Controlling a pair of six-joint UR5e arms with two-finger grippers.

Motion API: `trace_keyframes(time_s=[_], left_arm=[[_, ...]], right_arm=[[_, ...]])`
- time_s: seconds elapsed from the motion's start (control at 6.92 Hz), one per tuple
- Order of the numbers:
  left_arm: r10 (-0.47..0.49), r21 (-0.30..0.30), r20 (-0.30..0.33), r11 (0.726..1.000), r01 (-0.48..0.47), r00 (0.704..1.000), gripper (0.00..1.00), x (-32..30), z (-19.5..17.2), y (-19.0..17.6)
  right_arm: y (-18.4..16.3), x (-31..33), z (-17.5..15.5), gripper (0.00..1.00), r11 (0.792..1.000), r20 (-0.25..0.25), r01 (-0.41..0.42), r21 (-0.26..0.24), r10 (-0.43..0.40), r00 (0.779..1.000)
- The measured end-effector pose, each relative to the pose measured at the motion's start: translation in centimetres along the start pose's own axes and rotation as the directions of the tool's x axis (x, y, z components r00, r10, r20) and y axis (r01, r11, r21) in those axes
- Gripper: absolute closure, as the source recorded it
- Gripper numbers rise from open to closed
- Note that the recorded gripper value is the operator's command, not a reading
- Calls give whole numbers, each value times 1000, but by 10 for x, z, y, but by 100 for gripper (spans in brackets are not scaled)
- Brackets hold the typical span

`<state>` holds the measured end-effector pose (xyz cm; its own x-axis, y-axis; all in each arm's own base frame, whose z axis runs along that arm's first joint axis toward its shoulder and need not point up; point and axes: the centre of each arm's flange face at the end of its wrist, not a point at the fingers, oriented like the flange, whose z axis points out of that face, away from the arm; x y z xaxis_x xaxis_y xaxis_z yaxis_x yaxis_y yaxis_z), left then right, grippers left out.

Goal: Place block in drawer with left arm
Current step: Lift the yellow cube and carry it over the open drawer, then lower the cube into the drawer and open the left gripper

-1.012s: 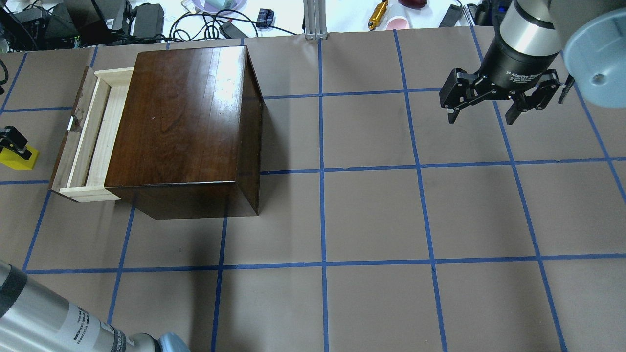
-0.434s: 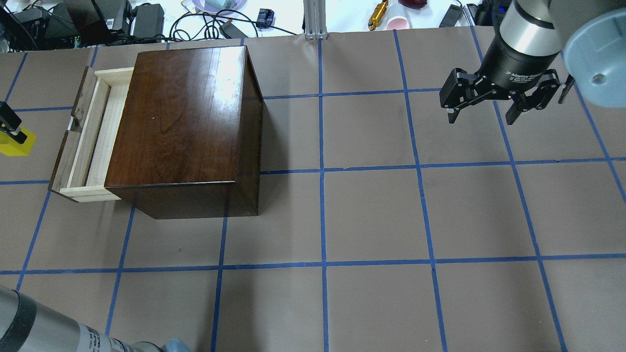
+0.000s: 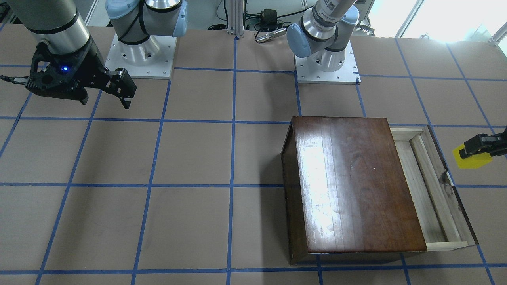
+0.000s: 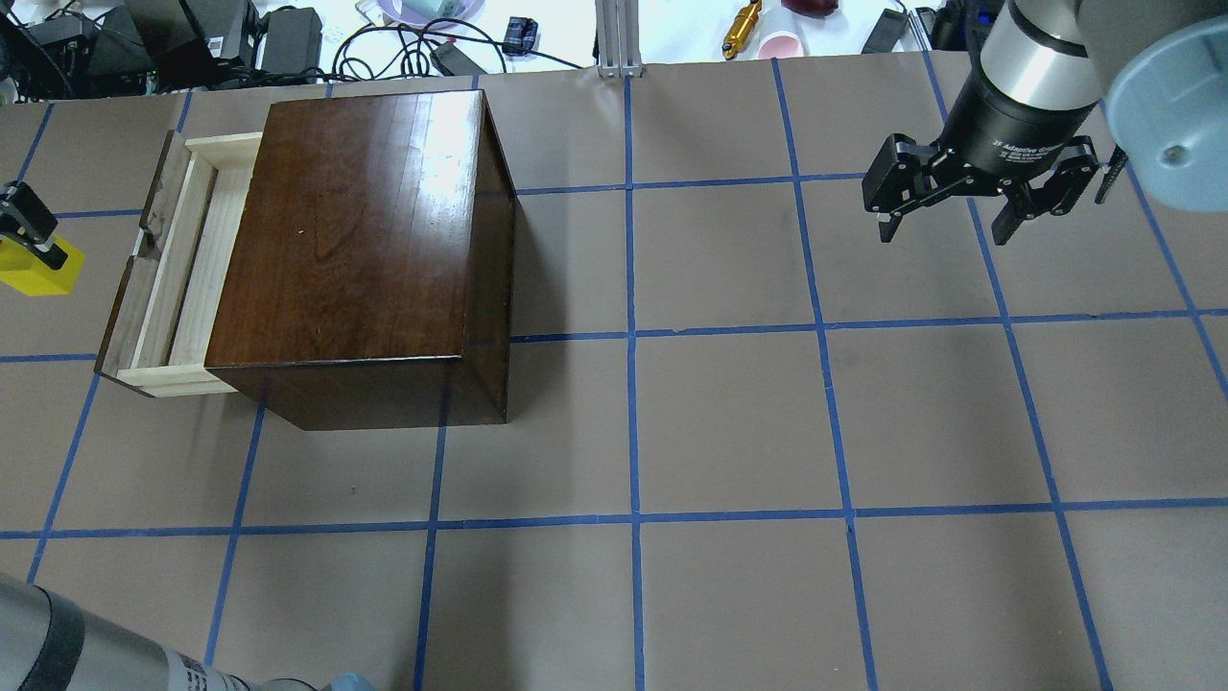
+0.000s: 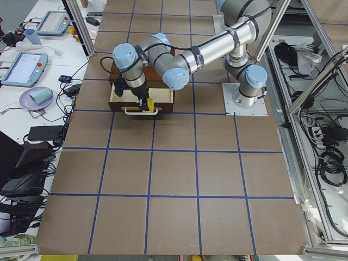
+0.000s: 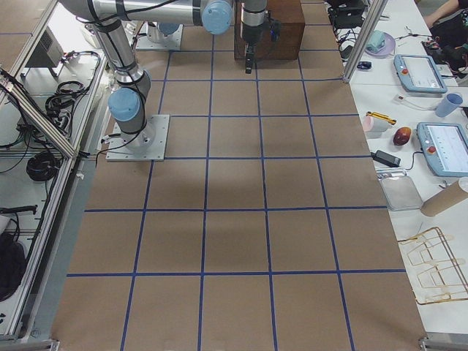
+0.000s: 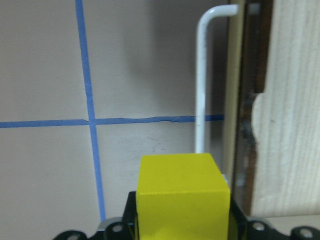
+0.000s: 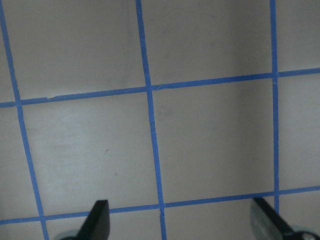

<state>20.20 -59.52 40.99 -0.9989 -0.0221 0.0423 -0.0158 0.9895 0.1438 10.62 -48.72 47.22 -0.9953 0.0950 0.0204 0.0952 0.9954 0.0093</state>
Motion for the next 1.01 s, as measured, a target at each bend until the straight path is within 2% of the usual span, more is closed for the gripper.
trace_keyframes(time_s=[0.43, 1.01], left_arm=[[-42, 22, -41, 999, 43, 998, 66, 67, -2, -16], [-39, 5, -57, 999, 40, 998, 66, 81, 31, -34]], right_arm=[[0, 0, 0, 0, 1000, 0, 0, 0, 0, 1000], [0, 0, 0, 0, 1000, 0, 0, 0, 0, 1000]])
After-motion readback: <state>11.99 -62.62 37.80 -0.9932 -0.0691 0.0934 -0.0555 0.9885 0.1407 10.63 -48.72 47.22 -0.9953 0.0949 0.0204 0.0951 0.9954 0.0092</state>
